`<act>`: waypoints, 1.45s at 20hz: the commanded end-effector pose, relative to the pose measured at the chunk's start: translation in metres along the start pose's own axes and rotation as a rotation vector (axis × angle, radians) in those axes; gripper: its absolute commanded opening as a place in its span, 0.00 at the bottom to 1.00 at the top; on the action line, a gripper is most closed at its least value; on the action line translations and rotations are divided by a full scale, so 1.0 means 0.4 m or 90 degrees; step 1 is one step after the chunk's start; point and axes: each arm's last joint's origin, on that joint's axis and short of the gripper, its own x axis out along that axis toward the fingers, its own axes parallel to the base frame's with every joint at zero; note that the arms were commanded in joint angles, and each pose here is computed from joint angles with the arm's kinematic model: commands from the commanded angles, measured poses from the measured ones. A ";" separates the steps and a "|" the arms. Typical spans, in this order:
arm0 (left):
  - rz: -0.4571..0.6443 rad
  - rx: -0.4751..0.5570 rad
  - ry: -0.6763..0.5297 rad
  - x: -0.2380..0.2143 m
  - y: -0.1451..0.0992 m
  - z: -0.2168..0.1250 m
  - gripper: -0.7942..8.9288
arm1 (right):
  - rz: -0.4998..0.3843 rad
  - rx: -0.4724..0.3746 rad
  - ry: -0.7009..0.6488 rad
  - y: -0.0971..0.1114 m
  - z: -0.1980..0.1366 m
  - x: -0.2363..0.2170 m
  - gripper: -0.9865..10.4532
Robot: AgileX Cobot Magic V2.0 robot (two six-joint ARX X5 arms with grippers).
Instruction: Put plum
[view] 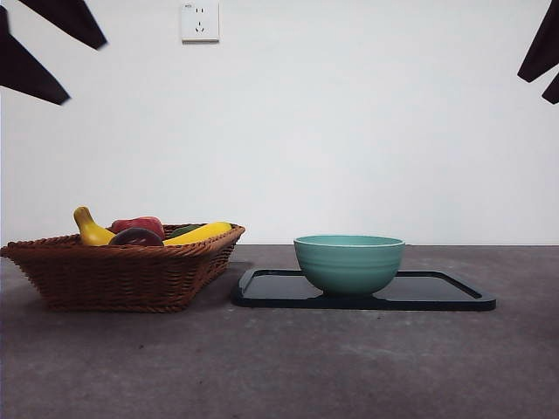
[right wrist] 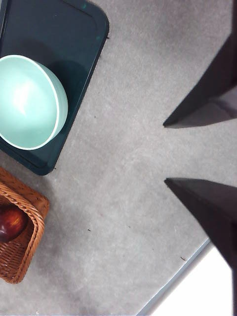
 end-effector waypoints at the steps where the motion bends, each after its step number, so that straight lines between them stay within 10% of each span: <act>1: -0.005 0.011 -0.013 -0.022 -0.015 0.003 0.43 | 0.004 -0.007 -0.005 0.003 0.006 0.000 0.23; 10: -0.004 0.019 -0.028 -0.040 -0.026 -0.003 0.43 | 0.004 0.003 -0.006 0.003 0.006 0.000 0.23; 16: -0.004 0.020 -0.028 -0.040 -0.026 -0.003 0.43 | -0.002 0.103 -0.098 -0.002 0.064 0.017 0.35; 29: -0.004 0.019 -0.027 -0.040 -0.026 -0.003 0.43 | -0.066 0.159 0.033 -0.155 0.303 0.318 0.35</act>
